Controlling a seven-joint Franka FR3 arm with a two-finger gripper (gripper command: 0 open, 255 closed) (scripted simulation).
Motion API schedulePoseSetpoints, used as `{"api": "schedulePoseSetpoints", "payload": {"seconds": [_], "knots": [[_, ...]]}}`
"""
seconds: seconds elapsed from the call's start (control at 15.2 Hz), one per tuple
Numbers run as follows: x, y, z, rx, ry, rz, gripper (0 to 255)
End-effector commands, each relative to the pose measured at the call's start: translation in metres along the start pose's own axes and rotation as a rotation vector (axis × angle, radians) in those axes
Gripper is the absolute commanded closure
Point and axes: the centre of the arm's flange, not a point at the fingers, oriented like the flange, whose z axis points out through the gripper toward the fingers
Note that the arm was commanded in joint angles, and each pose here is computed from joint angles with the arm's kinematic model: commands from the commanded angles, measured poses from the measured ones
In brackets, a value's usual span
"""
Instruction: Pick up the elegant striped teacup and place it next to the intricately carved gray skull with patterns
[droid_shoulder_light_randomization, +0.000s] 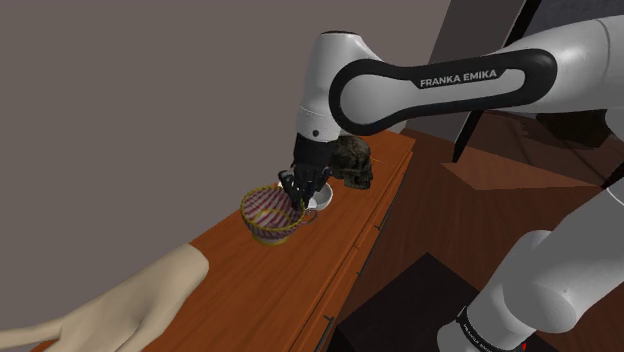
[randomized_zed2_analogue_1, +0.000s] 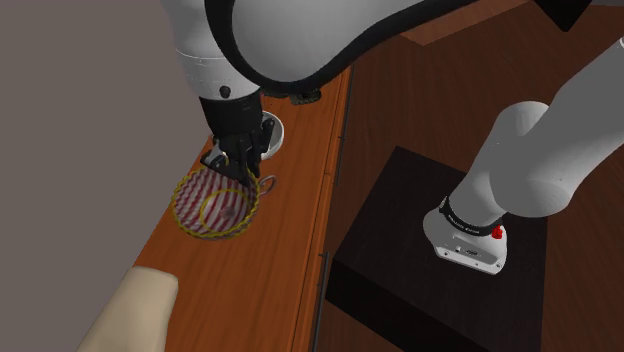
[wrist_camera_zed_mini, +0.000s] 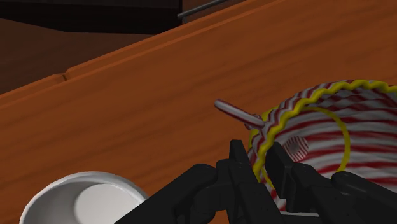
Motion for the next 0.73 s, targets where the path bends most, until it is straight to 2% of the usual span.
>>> {"api": "schedulePoseSetpoints", "payload": {"seconds": [0.0, 0.66], "knots": [[0.000, -0.001, -0.012, 0.000, 0.000, 0.000, 255], [-0.001, -0.006, -0.065, 0.000, 0.000, 0.000, 255]]}}
